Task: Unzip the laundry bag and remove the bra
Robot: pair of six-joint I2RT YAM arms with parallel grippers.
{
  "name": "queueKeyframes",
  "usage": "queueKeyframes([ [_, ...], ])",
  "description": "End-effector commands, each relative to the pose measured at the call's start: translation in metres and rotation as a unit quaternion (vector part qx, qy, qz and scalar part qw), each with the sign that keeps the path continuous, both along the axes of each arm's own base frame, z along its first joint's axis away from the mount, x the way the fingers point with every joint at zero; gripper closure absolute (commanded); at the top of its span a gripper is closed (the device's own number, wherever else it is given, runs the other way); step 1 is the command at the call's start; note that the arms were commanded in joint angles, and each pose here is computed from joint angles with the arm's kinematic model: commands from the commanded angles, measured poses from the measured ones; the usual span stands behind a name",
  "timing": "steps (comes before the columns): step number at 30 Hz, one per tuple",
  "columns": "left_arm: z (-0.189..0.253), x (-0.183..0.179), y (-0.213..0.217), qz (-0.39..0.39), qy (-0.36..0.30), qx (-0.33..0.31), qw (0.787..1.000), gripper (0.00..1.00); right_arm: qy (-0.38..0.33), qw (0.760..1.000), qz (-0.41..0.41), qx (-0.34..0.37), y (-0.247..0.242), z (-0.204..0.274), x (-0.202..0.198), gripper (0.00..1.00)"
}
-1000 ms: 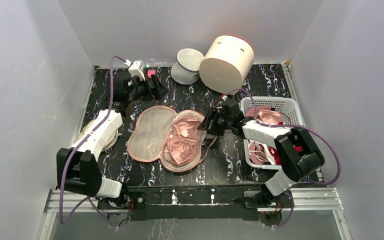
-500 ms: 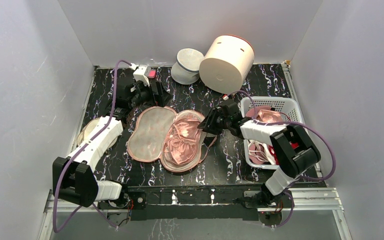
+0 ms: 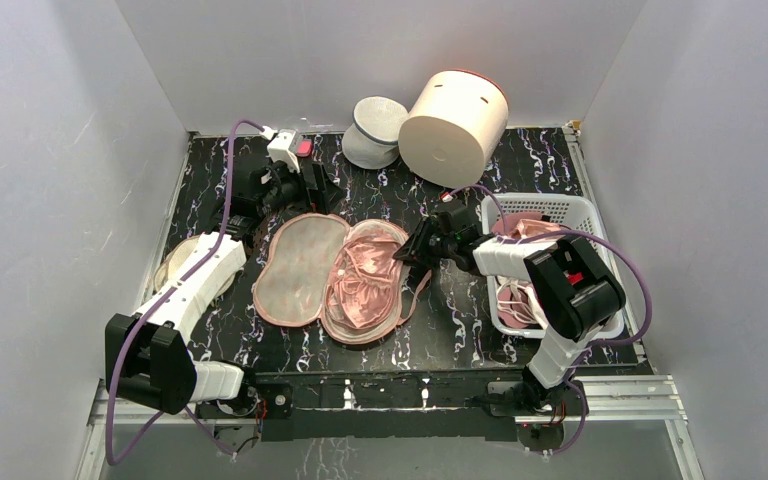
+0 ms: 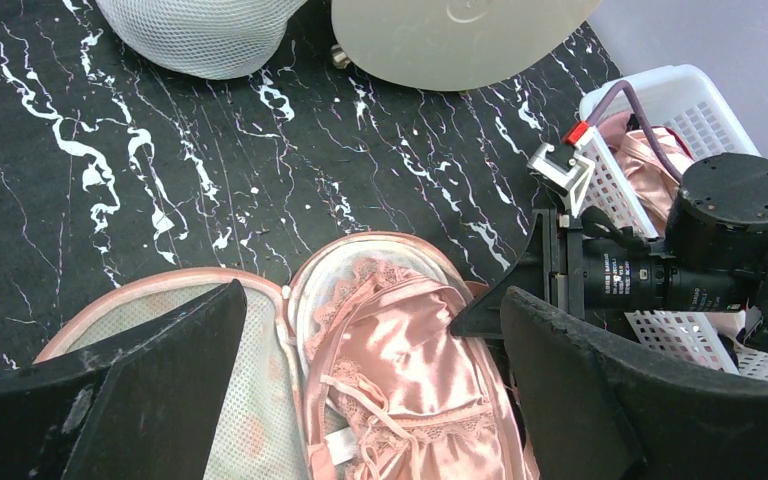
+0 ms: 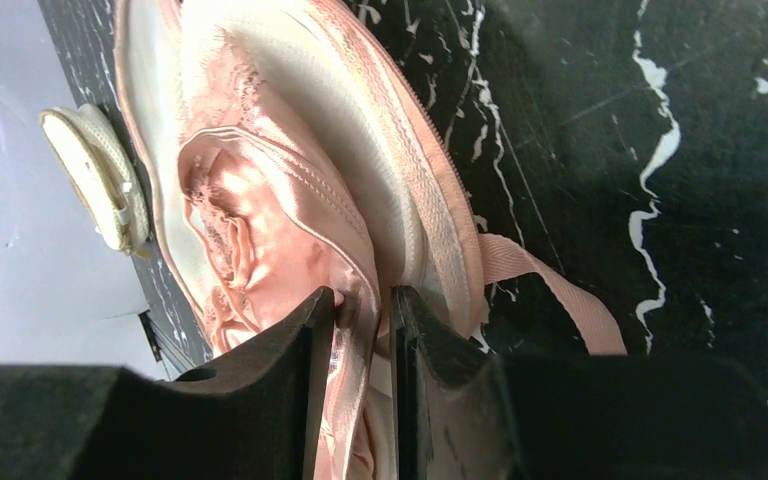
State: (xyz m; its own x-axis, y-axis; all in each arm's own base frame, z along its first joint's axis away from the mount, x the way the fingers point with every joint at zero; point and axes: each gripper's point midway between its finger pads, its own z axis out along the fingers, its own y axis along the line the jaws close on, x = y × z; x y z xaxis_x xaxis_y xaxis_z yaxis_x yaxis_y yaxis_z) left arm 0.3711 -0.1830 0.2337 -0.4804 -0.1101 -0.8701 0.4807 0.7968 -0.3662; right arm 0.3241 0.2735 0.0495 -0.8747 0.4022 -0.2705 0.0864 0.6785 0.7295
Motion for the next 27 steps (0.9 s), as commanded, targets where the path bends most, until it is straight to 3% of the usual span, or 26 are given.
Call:
queueKeyframes([
  [1, 0.021, -0.003, -0.003, -0.014, -0.033, -0.010, 0.999, 0.02, -0.059, 0.998, 0.000, 0.036, 0.014, 0.036, 0.025, 0.74],
  [10, 0.019, -0.002, -0.004, -0.016, -0.029, -0.013, 0.999, 0.02, -0.079, 0.996, 0.001, 0.037, 0.013, 0.050, 0.027, 0.70],
  [27, 0.016, -0.002, -0.005, -0.018, -0.026, -0.014, 0.999, 0.02, -0.064, 0.997, 0.012, 0.048, 0.031, 0.017, 0.046, 0.73],
])
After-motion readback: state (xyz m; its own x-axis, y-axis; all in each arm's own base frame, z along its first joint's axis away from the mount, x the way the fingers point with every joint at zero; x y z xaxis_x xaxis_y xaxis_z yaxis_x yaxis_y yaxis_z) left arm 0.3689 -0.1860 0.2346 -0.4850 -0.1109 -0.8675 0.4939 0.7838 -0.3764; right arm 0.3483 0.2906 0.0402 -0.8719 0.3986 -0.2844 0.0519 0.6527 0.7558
